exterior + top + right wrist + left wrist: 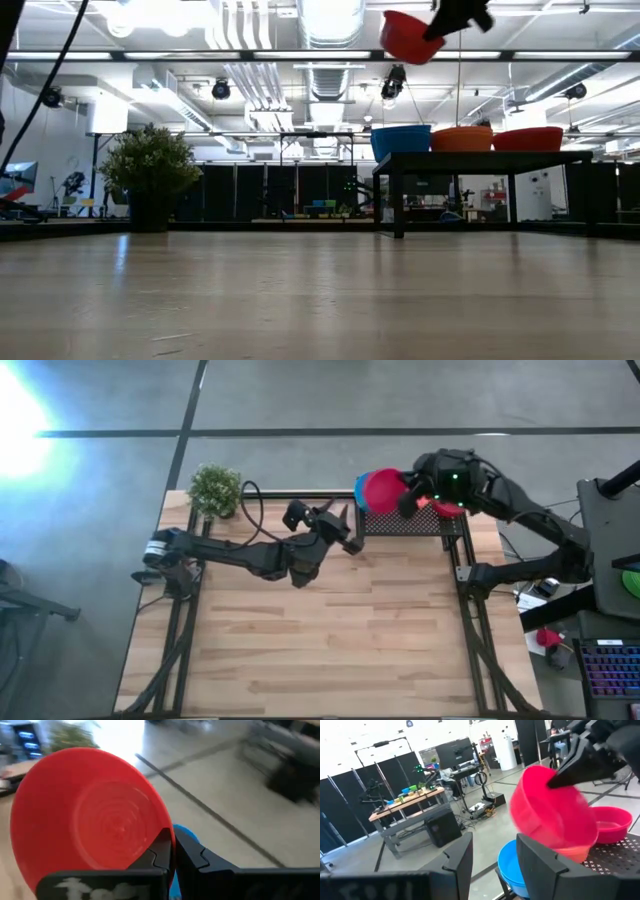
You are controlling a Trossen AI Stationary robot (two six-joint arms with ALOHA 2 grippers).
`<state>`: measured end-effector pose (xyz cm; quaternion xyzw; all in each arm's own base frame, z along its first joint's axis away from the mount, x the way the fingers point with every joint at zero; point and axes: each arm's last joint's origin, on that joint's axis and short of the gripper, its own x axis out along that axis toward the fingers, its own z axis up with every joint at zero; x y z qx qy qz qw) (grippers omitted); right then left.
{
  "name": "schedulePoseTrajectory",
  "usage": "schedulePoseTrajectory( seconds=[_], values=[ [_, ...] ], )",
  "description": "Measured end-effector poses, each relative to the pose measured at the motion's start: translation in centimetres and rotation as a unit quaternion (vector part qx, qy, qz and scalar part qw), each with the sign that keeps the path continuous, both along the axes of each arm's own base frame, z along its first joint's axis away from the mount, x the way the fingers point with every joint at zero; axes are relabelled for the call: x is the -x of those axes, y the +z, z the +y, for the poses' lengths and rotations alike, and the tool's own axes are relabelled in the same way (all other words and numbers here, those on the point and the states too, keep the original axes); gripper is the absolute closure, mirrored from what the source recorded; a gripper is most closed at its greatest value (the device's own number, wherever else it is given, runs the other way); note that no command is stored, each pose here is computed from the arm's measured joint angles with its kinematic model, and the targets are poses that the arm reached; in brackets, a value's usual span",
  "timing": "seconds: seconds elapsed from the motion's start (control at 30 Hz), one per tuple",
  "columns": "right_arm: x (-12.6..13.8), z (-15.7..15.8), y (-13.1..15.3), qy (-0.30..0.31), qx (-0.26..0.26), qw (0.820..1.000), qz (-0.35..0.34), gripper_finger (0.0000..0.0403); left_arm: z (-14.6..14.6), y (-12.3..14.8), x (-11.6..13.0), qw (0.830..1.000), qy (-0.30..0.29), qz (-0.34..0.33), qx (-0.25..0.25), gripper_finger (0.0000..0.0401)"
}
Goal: Pick & Place Mini bowls
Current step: Stack the red bowl on the red bowl
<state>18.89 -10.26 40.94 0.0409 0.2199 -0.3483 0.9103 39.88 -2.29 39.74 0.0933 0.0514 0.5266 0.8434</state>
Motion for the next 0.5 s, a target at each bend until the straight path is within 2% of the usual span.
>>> schedulePoseTrajectory(
  seconds=[0.2,0.37,0.5],
  values=[
    [3.3,0.2,2.0,-0.126,-0.062,0.989,0.039,0.0395,-0.3,0.6,0.5,1.000,-0.005,-0.009,0.001,0.0255],
    [6.0,-0.3,2.3,-0.234,-0.089,0.965,0.080,0.0395,-0.3,0.7,0.5,1.000,-0.005,-0.005,-0.001,0.0255],
    [7.6,-1.1,1.9,-0.288,-0.108,0.945,0.109,0.0395,-0.3,0.7,0.5,1.000,-0.007,0.001,-0.004,0.0255]
  ],
)
